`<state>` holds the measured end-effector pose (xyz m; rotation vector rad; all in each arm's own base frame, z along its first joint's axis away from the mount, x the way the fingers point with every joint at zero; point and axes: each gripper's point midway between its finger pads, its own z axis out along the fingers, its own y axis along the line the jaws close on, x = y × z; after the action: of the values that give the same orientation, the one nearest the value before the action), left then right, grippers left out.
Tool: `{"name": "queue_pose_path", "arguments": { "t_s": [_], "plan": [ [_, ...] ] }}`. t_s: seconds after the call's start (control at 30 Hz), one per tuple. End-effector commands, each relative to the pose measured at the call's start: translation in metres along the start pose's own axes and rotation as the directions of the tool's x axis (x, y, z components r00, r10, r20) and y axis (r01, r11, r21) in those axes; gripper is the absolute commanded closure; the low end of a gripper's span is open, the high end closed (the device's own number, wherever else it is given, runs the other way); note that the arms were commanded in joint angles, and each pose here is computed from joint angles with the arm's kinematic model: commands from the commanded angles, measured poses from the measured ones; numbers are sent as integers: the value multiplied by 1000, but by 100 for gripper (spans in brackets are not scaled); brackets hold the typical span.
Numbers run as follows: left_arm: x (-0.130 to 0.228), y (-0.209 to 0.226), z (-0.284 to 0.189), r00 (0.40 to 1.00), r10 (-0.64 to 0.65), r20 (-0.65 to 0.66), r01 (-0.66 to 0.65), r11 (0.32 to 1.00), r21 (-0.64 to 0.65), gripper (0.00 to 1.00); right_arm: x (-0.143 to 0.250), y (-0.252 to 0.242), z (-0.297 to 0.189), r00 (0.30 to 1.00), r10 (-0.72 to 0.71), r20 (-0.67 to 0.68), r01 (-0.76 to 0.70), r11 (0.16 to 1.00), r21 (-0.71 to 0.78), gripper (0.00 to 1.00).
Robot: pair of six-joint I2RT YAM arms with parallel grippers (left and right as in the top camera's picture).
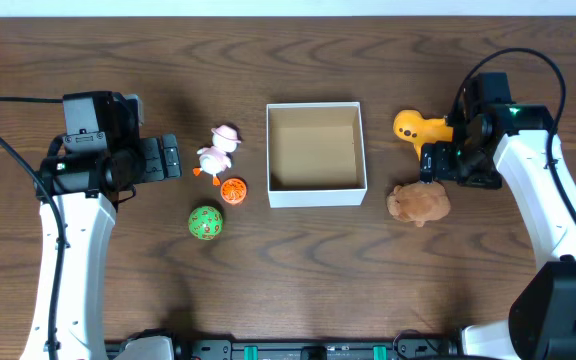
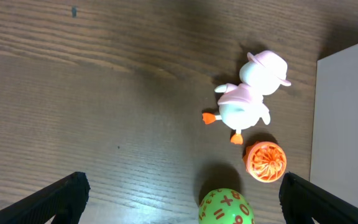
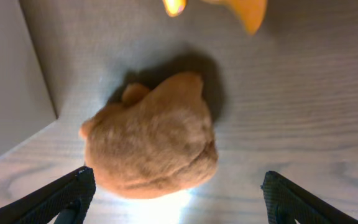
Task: Pack container
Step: 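Reach the right gripper down to the brown plush bear and grasp it, then carry the brown bear with the right gripper into the white box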
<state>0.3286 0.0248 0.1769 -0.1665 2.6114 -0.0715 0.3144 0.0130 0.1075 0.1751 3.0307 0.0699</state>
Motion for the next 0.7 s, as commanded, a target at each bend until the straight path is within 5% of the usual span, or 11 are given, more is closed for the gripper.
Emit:
{"name": "queue_pose_path", "arguments": {
  "t_s": [0.0, 0.17, 0.67],
  "plan": [
    [-6, 0, -3, 1000, 12, 14, -12, 1000, 5, 2, 6, 16, -4, 998, -52, -24, 51, 997, -56, 11],
    [-6, 0, -3, 1000, 12, 14, -12, 1000, 5, 2, 16, 28, -4, 993, -106, -51, 103, 993, -58, 1],
    [-6, 0, -3, 1000, 12, 14, -12, 1000, 5, 2, 41, 25, 11, 984, -118, -134, 115, 993, -26, 1]
  ]
}}
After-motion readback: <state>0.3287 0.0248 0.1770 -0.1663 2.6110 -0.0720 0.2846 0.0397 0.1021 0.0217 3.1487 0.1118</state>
